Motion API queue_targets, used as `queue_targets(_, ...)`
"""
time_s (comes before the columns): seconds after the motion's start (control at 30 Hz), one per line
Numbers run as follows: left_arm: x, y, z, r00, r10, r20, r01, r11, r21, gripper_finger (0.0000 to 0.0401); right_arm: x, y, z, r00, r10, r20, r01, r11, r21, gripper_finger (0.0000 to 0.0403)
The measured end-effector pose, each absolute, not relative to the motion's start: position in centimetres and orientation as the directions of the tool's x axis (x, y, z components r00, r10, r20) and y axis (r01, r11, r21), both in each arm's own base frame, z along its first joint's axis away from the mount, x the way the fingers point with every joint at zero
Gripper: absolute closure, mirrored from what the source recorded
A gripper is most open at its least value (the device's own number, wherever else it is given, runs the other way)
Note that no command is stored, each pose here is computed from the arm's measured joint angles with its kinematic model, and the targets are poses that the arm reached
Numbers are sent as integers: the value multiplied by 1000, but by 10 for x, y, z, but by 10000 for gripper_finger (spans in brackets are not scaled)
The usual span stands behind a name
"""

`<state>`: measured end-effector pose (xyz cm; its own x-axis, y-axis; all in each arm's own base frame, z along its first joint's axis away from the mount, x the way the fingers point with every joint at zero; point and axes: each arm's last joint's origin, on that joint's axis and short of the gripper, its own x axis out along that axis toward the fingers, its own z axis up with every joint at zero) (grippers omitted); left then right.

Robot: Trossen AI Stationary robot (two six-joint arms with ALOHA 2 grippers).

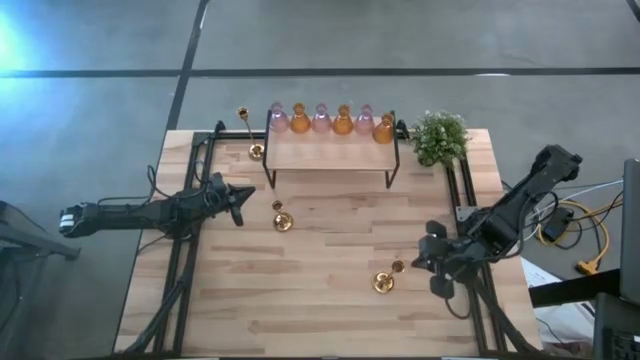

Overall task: Pick & Place candle stick holders
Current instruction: Put the bottom gold candle holder on the shelf

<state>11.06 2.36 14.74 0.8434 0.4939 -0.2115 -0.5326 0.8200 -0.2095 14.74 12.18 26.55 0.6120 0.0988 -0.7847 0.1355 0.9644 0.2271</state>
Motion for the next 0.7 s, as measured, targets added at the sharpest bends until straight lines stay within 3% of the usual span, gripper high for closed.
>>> queue_targets(0.27,111,24,147,843,494,-211,-533,820,-209,387,152,122,247,635,84,-768,206,940,273,377)
queue_targets(0.53,111,24,147,843,494,-211,-533,820,-209,387,159,126,243,658,71,-750,192,947,258,273)
queue_targets(0.7,111,24,147,843,494,-211,-533,820,-209,387,168,134,236,667,63,-742,166,959,230,231)
